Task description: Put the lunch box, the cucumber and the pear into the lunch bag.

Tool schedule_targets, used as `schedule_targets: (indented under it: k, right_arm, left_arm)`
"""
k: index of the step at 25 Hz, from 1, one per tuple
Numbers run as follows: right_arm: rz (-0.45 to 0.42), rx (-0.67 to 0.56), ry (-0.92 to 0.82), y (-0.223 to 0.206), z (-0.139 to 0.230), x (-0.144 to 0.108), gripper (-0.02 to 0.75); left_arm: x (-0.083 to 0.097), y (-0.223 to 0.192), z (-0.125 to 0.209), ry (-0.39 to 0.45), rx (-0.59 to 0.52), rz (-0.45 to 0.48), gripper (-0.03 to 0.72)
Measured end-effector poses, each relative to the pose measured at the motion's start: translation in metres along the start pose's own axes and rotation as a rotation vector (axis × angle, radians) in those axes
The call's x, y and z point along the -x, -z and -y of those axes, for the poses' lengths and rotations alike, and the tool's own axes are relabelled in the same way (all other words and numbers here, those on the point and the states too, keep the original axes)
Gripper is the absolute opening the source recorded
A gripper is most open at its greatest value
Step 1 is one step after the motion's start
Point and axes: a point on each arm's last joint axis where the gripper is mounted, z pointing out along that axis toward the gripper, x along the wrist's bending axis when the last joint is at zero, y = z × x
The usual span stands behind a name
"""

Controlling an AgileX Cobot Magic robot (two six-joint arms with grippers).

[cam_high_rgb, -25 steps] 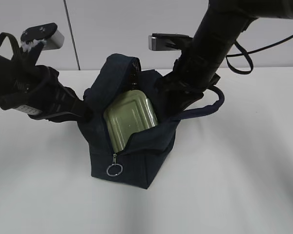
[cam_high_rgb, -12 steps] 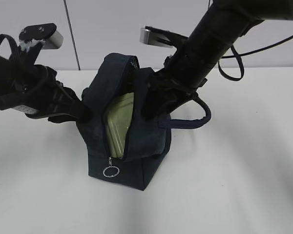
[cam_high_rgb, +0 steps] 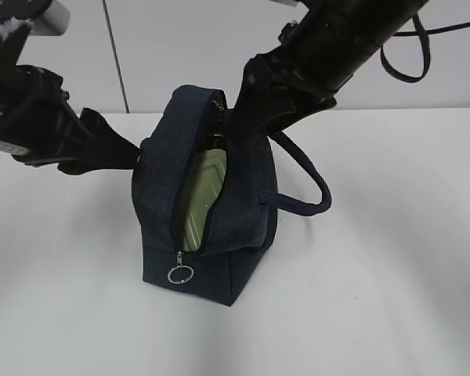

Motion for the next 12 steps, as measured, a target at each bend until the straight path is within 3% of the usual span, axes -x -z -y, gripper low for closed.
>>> schedule_targets:
  k: [5,12]
  right_arm:
    - [0.003,0.15,0.035,0.01,0.031,-0.02,0.466]
    - [-0.108,0.374,0.192,-0.011,0.103,-0.063,0.463]
  left_arm:
    - [0.005,0.018,-0.004,-0.032,0.047,-0.011,0.351]
    - [0.007,0.022,0.012,-0.021,0.059,-0.032,0.351]
